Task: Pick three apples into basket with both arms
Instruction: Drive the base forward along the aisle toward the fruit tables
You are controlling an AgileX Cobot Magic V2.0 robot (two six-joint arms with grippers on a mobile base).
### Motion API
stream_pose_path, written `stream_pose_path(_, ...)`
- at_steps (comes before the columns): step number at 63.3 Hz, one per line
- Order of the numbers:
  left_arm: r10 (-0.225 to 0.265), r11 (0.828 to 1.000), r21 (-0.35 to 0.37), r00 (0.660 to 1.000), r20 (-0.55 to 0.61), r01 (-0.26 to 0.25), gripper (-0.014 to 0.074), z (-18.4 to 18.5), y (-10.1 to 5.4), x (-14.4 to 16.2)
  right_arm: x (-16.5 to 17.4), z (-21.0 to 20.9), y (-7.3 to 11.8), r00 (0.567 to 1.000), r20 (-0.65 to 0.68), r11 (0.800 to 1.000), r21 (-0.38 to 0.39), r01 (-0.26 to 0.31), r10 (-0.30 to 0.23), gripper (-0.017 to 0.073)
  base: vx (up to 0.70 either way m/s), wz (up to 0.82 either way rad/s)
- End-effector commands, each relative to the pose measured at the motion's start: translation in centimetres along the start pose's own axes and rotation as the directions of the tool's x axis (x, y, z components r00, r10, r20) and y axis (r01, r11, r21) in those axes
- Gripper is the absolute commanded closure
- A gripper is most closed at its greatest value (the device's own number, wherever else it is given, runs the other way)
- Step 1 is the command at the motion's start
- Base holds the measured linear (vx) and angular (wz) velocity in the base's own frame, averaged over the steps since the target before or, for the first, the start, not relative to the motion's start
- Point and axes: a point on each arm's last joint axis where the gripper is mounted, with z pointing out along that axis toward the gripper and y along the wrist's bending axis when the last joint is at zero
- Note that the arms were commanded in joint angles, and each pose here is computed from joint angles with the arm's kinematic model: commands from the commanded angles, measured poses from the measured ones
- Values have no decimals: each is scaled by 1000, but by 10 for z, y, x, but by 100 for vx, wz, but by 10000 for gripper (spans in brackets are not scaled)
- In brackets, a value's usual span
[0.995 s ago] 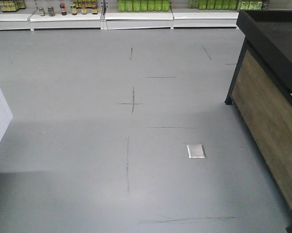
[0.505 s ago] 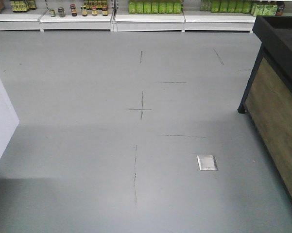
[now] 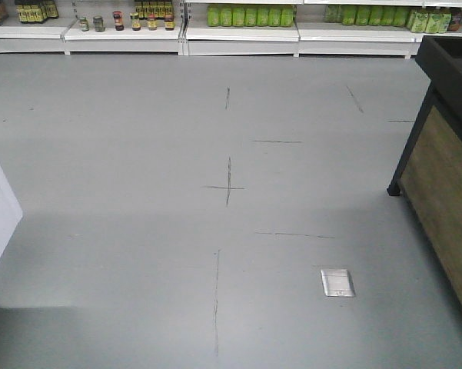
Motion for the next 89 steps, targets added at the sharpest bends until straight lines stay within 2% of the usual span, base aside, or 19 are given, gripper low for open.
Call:
stream_pose_path(1, -15, 1000, 29, 996, 83, 12, 600, -1, -2, -6, -3, -1, 0, 997, 77, 1000, 1, 21, -21, 568, 23, 2)
stream_pose_path(37, -15, 1000, 29, 996, 83, 12, 600, -1, -2, -6, -3, -1, 0, 997, 77, 1000, 1, 21, -21, 568, 18, 1)
stream_pose_path(89, -15, 1000, 29, 996, 83, 12, 600, -1, -2, -6, -3, -1, 0, 997, 77, 1000, 1, 21, -21, 568, 4, -8)
